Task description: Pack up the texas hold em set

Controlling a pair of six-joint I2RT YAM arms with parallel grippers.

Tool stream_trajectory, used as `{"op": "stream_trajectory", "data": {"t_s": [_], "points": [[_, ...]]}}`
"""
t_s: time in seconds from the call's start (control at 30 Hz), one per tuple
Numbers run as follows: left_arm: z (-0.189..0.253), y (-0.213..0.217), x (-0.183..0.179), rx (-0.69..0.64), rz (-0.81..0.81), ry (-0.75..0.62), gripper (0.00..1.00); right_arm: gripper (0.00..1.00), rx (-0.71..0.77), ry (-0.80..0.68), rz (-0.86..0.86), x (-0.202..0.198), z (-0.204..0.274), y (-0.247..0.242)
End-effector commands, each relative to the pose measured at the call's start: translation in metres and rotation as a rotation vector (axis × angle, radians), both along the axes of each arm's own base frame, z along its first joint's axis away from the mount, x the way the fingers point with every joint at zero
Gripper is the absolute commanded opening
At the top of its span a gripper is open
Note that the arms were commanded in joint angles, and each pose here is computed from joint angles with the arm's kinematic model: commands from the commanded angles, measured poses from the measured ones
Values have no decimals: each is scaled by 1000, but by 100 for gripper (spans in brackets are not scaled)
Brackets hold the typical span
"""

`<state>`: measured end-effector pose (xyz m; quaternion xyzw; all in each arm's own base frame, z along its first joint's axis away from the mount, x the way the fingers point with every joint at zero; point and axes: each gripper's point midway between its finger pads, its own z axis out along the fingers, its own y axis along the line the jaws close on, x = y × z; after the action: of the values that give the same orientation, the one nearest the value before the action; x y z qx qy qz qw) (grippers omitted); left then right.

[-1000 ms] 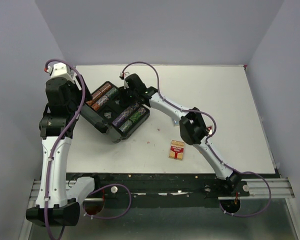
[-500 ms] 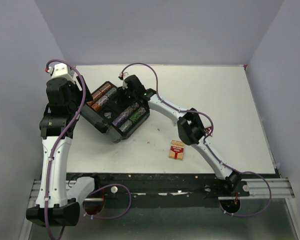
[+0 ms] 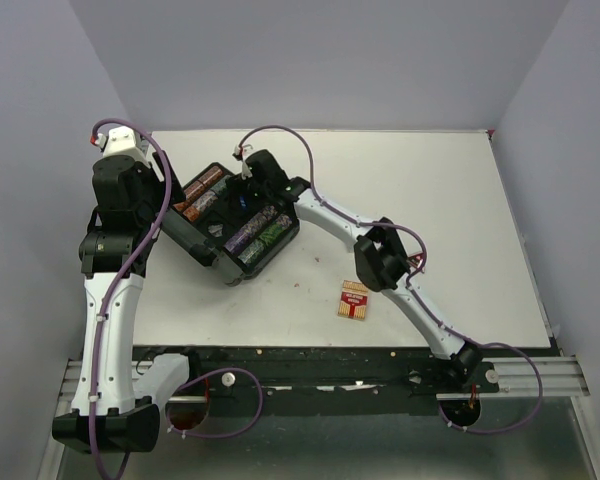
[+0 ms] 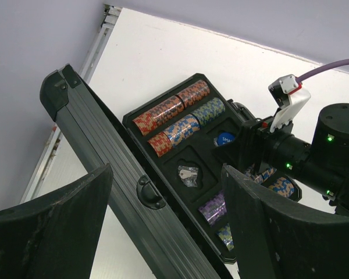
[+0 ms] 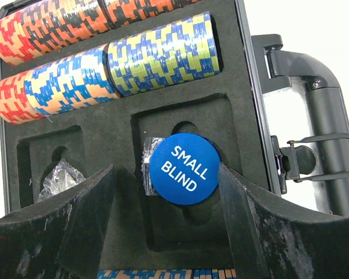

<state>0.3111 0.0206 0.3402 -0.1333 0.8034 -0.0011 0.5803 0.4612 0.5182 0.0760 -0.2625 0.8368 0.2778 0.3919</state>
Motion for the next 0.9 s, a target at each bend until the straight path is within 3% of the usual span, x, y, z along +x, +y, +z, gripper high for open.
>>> {"op": "stream_trajectory", "data": {"t_s": [0.0,0.4,0.67,0.87], "points": [[7,-3,-1,3,-20,-23,84,79,-37,-12,-5,3,-2,-5],[10,-3,-3,3,-18,-30,84,83,16,-85,-40,15,53,-8],[7,-1,-3,9,-12,-21,84,79,-45,-82,-28,15,34,-15],[7,-1,-3,10,-9,-20,84,83,-95,-168,-101,25,76,-44]]}}
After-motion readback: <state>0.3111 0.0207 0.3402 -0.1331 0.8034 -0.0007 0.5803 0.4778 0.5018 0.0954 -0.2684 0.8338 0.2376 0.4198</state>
